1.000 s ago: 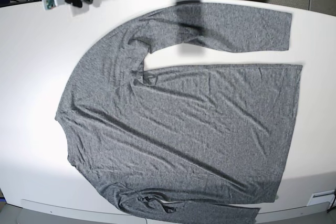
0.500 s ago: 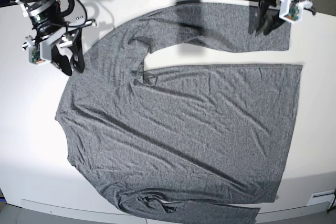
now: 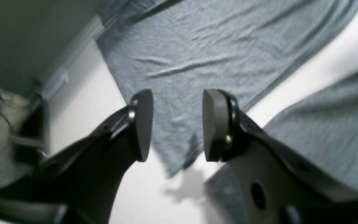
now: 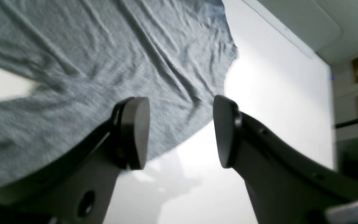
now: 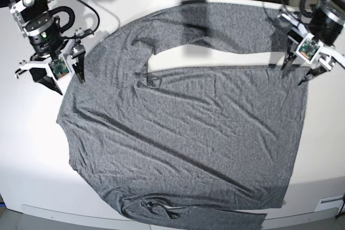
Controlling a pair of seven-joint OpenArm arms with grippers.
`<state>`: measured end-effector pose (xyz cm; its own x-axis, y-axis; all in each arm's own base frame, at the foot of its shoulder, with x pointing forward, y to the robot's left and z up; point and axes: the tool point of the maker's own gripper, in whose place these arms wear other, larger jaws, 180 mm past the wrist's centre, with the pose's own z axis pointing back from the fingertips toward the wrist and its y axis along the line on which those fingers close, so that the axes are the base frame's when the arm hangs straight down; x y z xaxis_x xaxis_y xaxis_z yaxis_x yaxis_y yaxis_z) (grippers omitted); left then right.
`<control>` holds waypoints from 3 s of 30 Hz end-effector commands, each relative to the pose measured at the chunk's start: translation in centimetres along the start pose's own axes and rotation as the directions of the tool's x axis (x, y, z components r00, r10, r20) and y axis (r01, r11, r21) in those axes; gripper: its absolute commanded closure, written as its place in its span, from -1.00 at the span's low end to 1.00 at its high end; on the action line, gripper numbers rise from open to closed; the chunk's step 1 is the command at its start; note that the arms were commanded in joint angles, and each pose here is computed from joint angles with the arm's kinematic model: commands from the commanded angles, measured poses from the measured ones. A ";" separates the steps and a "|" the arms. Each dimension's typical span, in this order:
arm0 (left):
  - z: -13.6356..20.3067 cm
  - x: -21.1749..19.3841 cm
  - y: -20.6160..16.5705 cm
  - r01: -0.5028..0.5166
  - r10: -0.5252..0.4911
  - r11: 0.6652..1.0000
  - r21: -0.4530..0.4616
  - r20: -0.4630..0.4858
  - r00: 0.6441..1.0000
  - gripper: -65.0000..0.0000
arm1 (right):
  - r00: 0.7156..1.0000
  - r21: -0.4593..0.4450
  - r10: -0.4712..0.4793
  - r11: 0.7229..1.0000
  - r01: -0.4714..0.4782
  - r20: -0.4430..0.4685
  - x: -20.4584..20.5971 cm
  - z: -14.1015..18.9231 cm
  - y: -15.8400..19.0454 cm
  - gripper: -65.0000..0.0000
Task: Fold the T-shirt properly
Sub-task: 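Move both grippers out from rest toward the grey shirt, then lower the left gripper onto the extended sleeve cuff and grasp it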
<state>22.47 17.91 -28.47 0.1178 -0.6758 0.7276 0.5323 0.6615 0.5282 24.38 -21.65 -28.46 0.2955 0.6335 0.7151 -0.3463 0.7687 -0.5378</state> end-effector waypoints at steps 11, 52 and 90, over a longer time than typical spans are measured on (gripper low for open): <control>-0.9 -6.2 0.0 0.441 -0.439 0.869 -0.224 0.065 0.896 0.21 | 0.994 -0.048 0.106 0.993 -0.105 0.017 0.8 0.2 -1.2 -0.01; -5.5 -15.6 0.7 0.499 -0.570 0.785 -0.366 -0.113 0.814 0.21 | 0.996 -0.039 0.080 0.996 -0.079 0.027 0.9 0.2 -1.0 -0.01; -5.9 -20.1 5.8 0.563 -0.618 0.786 -0.256 -0.352 0.703 0.26 | 0.998 -0.016 0.012 1.000 -0.011 0.061 1.5 0.2 -0.6 -0.01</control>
<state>27.46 32.73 -43.67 0.0603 -0.9971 0.0474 0.7115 0.0762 0.6986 24.42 -21.39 -28.27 0.2800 0.6314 0.7231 -0.3486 0.7687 -0.5362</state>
